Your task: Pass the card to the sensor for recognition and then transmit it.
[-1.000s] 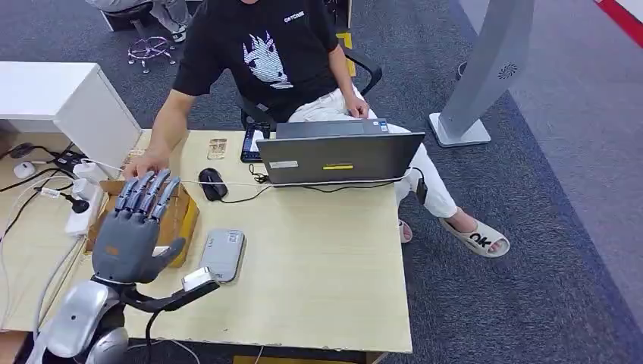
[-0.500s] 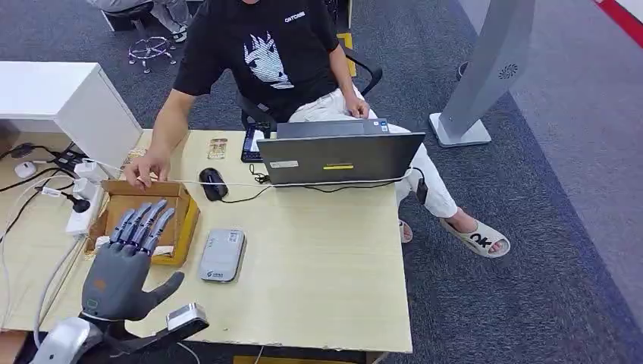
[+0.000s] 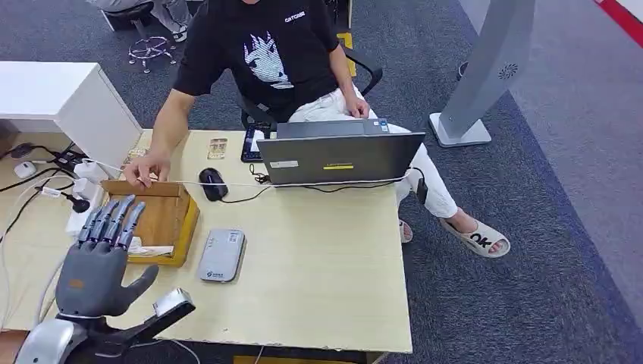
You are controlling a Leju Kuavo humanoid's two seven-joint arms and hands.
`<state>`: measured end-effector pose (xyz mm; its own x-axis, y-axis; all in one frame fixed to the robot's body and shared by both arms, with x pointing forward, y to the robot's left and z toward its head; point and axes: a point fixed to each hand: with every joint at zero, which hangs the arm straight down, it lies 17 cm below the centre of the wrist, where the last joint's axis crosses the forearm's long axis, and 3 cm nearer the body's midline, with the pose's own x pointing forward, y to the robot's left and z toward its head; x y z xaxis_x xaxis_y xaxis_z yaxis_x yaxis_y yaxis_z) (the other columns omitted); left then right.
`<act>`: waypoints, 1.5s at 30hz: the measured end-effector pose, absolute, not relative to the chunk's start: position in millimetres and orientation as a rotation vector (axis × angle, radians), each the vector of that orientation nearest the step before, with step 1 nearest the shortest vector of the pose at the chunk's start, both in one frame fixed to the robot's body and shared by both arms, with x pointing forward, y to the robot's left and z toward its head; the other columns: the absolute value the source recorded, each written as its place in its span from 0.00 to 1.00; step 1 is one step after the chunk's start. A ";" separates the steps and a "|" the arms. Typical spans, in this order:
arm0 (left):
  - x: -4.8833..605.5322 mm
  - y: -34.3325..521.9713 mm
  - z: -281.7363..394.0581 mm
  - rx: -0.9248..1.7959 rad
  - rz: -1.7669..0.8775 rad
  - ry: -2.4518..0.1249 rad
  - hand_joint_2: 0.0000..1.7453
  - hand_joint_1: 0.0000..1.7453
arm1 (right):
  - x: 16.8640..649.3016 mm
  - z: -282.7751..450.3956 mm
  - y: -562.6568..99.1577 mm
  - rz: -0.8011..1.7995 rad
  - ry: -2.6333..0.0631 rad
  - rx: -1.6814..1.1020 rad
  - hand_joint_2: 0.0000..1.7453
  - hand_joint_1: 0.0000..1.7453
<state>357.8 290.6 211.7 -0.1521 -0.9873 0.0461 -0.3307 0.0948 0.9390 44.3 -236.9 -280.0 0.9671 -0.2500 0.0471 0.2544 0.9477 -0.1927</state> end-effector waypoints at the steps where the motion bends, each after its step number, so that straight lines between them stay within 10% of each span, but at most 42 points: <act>1: 358.8 299.0 214.5 1.386 -1.072 -1.571 1.00 0.00 | 44.0 -280.0 -236.6 -0.256 -0.020 -0.199 1.00 0.00; 45: 398.0 411.7 85.4 1.244 -1.062 -1.063 1.00 0.05 | 45.3 -279.9 -236.2 -0.183 -0.020 -0.195 1.00 0.00</act>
<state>398.0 411.7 85.4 0.1865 -0.9820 0.0301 0.0289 0.0361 0.9989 45.3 -236.2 -279.9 0.9831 -0.1792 0.0378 0.1831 0.9644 -0.1908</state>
